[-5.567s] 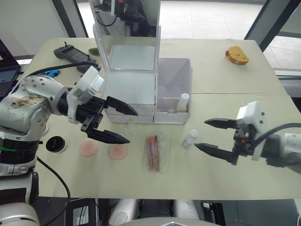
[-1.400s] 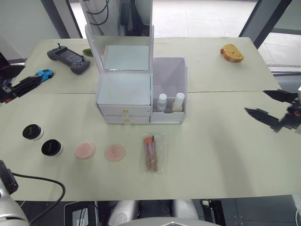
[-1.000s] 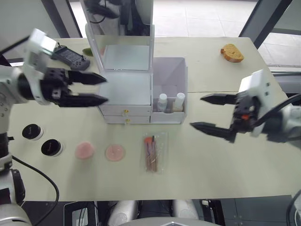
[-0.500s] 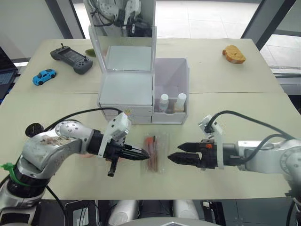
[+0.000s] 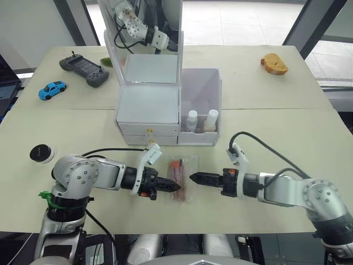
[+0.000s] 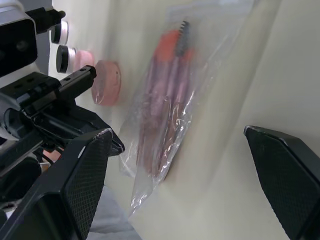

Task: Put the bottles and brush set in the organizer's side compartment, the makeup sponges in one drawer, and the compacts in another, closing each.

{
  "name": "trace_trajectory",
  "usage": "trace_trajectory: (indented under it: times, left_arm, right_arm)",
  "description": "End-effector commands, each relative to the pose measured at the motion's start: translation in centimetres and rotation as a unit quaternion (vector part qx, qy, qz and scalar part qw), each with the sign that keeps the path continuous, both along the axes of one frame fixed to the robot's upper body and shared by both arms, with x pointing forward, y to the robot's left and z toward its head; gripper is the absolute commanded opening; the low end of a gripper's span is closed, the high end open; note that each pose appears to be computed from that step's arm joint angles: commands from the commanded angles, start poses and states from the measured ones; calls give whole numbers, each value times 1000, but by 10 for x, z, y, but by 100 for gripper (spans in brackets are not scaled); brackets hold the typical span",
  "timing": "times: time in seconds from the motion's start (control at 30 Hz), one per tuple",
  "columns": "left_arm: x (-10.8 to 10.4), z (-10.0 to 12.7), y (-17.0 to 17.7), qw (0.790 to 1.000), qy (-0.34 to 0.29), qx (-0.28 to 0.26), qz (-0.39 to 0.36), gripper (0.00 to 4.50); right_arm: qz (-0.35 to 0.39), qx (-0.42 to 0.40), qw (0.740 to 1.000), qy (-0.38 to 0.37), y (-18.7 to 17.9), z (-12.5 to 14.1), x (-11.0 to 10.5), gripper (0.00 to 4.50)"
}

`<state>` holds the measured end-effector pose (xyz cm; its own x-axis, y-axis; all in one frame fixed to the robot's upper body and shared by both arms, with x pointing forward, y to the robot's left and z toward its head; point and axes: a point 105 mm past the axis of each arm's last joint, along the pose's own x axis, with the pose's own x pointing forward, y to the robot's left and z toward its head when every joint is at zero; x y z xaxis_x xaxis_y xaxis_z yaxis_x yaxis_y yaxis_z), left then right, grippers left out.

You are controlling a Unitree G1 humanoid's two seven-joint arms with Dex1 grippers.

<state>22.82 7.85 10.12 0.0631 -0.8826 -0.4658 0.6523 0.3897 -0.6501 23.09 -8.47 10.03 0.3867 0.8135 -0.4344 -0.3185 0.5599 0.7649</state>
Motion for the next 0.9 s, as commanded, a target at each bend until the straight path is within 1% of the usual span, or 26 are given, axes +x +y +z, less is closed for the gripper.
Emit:
trace_trajectory:
  times: [0.03, 0.1, 0.17, 0.23, 0.4, 0.63, 0.73, 0.9]
  left_arm:
    - [4, -9, 0, 999, -4, 29, 21, 4]
    - [9, -26, 4, 996, 15, 66, 49, 4]
    - [13, -33, 7, 994, 25, 80, 67, 4]
    - [14, -31, 5, 995, 31, 68, 70, 4]
    - [4, -36, 1, 995, 37, 69, 58, 4]
    - [5, -35, 3, 994, 33, 72, 69, 4]
    - [7, -35, 2, 994, 31, 72, 74, 0]
    - [7, -34, 2, 994, 29, 71, 79, 0]
  right_arm:
    - [-3, 32, 999, 11, 9, 3, 3, 450]
    - [-9, 63, 998, 28, 15, 0, 6, 450]
    - [-14, 84, 995, 44, 20, -3, 10, 450]
    - [-13, 93, 994, 57, 24, -6, 13, 450]
    - [23, 86, 992, 85, 40, -14, 16, 450]
    - [90, 63, 987, 113, 50, -31, 10, 450]
    - [105, 37, 986, 123, 45, -43, 13, 388]
    - [125, 21, 984, 123, 39, -48, 20, 216]
